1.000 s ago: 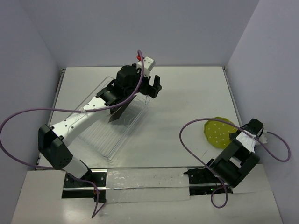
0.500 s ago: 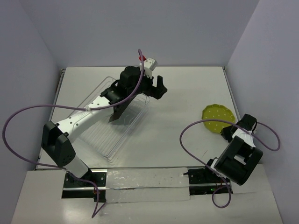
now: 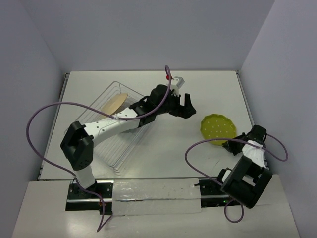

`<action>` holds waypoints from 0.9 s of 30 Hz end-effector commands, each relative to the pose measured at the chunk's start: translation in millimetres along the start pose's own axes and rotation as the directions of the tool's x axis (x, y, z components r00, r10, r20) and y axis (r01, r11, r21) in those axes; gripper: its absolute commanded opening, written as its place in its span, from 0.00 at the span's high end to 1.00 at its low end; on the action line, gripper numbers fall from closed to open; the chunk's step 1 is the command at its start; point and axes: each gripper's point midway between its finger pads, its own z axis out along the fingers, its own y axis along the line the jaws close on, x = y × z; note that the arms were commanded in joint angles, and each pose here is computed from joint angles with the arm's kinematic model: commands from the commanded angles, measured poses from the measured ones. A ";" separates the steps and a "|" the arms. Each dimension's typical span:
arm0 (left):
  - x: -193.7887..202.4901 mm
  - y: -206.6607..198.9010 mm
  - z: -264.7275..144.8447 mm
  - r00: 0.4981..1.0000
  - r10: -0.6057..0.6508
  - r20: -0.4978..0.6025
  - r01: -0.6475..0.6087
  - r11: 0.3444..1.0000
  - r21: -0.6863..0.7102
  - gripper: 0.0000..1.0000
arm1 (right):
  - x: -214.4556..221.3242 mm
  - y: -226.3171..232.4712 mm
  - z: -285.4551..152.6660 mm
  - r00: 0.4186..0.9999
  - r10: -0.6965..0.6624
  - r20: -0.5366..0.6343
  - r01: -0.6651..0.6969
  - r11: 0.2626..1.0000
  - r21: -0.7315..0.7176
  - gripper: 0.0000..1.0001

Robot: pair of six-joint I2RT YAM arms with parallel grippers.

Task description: Load the plates into the dish rack

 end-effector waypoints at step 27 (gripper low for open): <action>143.7 12.2 82.9 0.810 -0.535 -0.239 0.549 0.836 -0.011 0.01 | 75.0 49.5 -22.8 0.958 0.027 -0.285 -0.105 0.959 -0.264 1.00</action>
